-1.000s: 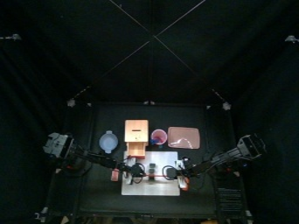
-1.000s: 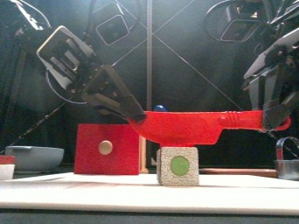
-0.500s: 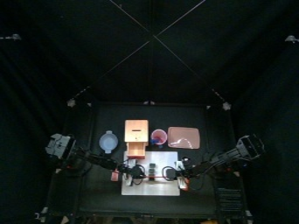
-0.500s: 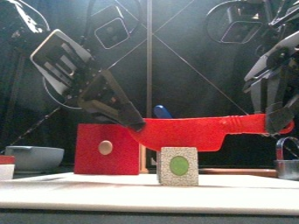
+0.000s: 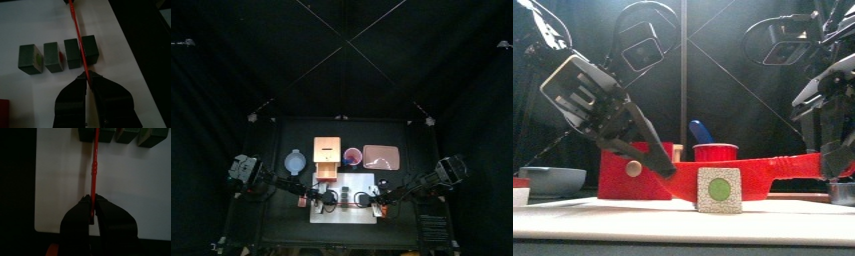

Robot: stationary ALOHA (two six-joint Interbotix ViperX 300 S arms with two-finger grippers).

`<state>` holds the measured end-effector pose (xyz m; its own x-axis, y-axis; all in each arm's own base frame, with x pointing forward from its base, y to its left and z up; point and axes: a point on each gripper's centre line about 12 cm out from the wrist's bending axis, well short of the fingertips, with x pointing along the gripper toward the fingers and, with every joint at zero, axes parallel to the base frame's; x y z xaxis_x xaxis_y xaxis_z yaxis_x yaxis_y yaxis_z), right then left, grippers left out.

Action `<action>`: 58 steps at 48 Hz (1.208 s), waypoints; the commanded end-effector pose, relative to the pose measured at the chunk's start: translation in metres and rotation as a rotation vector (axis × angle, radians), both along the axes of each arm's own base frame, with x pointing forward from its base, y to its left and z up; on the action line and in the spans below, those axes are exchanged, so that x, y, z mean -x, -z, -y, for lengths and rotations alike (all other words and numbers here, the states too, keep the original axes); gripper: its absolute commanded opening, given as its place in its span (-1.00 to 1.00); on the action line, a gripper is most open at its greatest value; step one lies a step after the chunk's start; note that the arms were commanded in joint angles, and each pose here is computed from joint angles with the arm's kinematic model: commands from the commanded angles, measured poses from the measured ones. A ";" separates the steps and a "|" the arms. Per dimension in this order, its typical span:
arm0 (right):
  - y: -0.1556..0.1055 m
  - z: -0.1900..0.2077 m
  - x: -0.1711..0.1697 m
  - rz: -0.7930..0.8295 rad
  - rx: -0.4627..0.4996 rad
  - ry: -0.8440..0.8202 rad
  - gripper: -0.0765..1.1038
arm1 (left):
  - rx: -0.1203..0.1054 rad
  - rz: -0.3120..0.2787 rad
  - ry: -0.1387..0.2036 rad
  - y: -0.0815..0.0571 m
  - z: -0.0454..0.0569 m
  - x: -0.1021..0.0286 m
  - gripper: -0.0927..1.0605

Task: Place sushi on board then cut the sushi with the knife then place the pieces on the plate
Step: Cut the sushi into 4 pieces

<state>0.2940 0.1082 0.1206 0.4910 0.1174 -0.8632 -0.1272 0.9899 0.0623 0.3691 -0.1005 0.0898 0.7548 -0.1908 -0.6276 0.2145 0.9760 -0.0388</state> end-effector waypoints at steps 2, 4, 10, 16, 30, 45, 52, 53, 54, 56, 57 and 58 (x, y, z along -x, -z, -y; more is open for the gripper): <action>-0.008 -0.006 0.000 0.014 0.000 -0.020 -0.19 | 0.001 0.009 0.007 -0.006 0.002 0.001 0.03; -0.011 -0.005 0.000 0.017 0.003 -0.021 -0.19 | 0.003 0.018 0.005 -0.010 0.001 0.001 0.03; -0.025 -0.002 0.000 0.033 0.026 -0.024 -0.19 | 0.004 0.077 0.004 -0.032 -0.005 -0.001 0.03; -0.045 0.001 0.003 0.061 0.033 -0.021 -0.19 | -0.007 0.160 0.010 -0.061 -0.014 -0.002 0.05; -0.070 0.013 0.020 0.088 0.034 0.010 -0.19 | 0.007 0.314 -0.047 -0.100 -0.038 -0.006 0.42; -0.084 0.014 0.046 0.025 -0.133 0.135 -0.19 | 0.017 0.528 -0.071 -0.122 -0.052 -0.013 0.71; -0.083 0.011 0.061 -0.048 -0.316 0.280 -0.20 | -0.031 0.514 -0.061 -0.109 -0.056 -0.017 0.71; -0.083 0.011 0.063 -0.054 -0.330 0.293 -0.20 | -0.040 0.516 -0.057 -0.108 -0.056 -0.018 0.71; -0.083 0.011 0.065 -0.060 -0.346 0.306 -0.20 | -0.050 0.513 -0.052 -0.106 -0.056 -0.019 0.71; -0.084 0.010 0.069 -0.067 -0.384 0.338 -0.20 | -0.065 0.511 -0.046 -0.104 -0.055 -0.021 0.71; -0.085 0.011 0.071 -0.073 -0.405 0.360 -0.20 | -0.072 0.510 -0.042 -0.103 -0.055 -0.022 0.71; -0.086 0.011 0.072 -0.075 -0.419 0.374 -0.20 | -0.076 0.513 -0.041 -0.103 -0.055 -0.022 0.71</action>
